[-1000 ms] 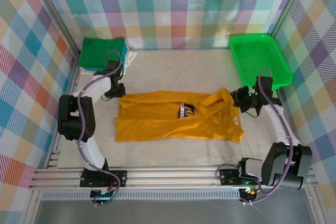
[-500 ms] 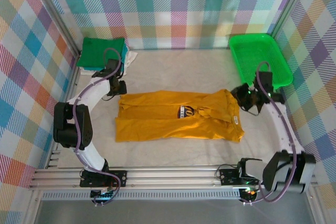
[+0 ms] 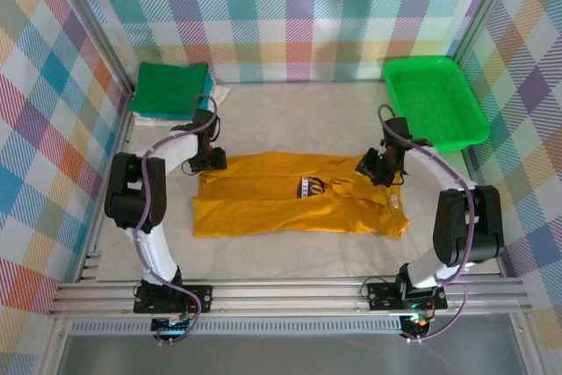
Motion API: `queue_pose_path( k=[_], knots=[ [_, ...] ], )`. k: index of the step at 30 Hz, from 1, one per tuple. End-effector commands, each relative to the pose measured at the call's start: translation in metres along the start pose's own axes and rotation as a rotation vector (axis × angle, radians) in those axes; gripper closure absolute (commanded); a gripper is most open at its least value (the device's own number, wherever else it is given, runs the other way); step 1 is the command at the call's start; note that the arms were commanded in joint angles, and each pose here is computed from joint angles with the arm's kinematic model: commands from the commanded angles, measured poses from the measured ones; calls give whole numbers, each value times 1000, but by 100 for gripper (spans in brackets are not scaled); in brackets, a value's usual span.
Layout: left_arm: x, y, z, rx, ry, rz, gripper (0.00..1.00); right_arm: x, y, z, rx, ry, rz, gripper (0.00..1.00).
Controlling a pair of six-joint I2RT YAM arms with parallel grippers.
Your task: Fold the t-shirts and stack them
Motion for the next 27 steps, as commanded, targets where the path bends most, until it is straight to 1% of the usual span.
queue_pose_path(
  k=[1, 5, 8, 10, 12, 15, 17, 20, 22, 23, 25, 27],
  knots=[
    [-9, 1, -6, 62, -64, 52, 50, -23, -14, -8, -13, -13, 55, 76],
    [-11, -21, -1, 146, -89, 85, 51, -41, -14, -17, -27, -64, 60, 77],
    [-8, -53, 3, 226, -136, 132, 54, -54, -10, -14, -9, -81, 80, 78],
    [-3, -75, 7, 284, -173, 143, 55, -62, -4, -9, 9, -86, 81, 78],
    [0, -105, 12, 321, -178, 168, 56, -73, 4, 0, 41, -93, 86, 79],
    [6, -142, 19, 329, -152, 208, 55, -93, 22, 27, 130, -94, 104, 79],
    [9, -164, 17, 324, -161, 238, 56, -105, 36, 50, 202, -78, 109, 79],
    [17, -197, 19, 300, -118, 252, 56, -118, 61, 82, 310, -94, 83, 79],
    [28, -210, 25, 281, -77, 234, 56, -114, 80, 101, 334, -89, 58, 77],
    [35, -212, 29, 278, -66, 208, 56, -107, 87, 111, 340, -69, 36, 77],
    [53, -212, 37, 288, -62, 157, 56, -88, 98, 124, 347, -51, -33, 76],
    [69, -209, 44, 308, -83, 92, 56, -66, 107, 128, 339, -60, -93, 72]
  ],
)
Point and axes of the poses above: each hand's point on the last joint's axis, 136 mm out from that joint toward the fingers, its own x axis back along the fingers, its own z axis along the line the jaws close on, y = z × x, the point moved 3 cm from there along x, back along the fingers, and after that the axes turned 9 degrees about x, right-handed, at the moved point
